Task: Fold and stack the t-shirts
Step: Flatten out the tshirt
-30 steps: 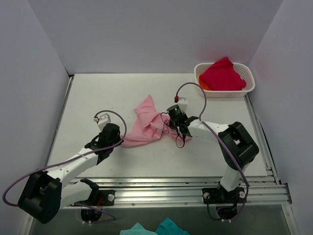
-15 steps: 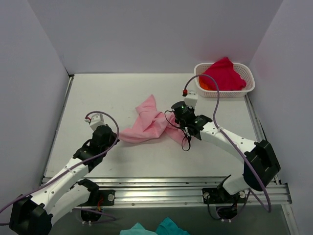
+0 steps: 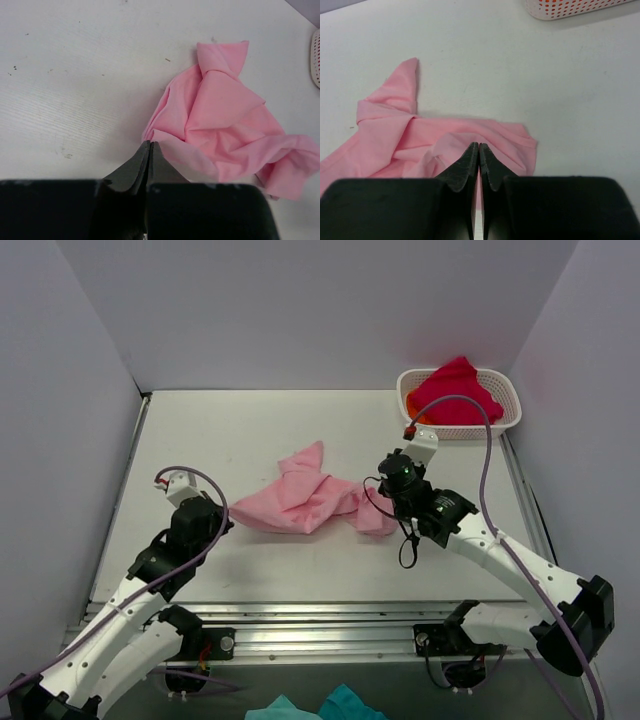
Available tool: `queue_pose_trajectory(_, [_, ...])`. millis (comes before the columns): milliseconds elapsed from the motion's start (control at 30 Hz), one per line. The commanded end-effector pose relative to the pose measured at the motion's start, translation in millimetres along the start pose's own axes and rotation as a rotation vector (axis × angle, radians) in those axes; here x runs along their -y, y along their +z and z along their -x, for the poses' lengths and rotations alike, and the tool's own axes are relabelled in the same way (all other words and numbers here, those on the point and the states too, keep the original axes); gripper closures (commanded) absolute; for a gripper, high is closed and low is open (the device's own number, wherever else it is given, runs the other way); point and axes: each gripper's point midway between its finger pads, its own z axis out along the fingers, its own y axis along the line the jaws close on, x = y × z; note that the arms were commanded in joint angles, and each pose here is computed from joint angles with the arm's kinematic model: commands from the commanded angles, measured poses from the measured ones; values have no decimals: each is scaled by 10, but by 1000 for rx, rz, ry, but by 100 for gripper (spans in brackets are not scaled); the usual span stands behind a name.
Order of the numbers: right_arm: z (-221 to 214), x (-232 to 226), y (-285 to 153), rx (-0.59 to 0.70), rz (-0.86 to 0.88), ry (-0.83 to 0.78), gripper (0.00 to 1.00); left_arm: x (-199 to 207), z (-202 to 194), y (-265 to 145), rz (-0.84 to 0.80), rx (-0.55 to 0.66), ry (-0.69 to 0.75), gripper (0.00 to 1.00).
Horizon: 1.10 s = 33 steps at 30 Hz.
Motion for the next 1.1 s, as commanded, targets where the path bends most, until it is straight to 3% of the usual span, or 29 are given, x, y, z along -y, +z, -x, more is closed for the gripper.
queue_pose_trajectory(0, [67,123,-84,30,-27,-16,100,102,303,-145,-15,67,-5,98])
queue_pose_trajectory(233, [64,50,-112,24,25,-9,100,121,401,-223,-24,88,-4,98])
queue_pose_trajectory(267, [12,36,-95,11,32,-15,87,125,390,-218,-27,84,-3,98])
queue_pose_trajectory(300, [-54,7,-71,-9,43,-12,66,121,370,-209,-26,79,-2,98])
queue_pose_trajectory(333, [-172,-14,-18,-38,45,-23,13,99,325,-185,-20,70,1,98])
queue_pose_trajectory(367, [-379,-30,20,-87,69,-40,0,94,283,-171,-22,59,0,98])
queue_pose_trajectory(467, [-756,-35,143,-157,83,-28,0,70,204,-132,-20,46,-3,98])
queue_pose_trajectory(633, [-1023,-205,284,-201,133,-7,0,59,164,-98,-20,45,3,98])
queue_pose_trajectory(1067, [-1246,-497,431,-240,153,-59,12,9,82,-20,1,36,23,98])
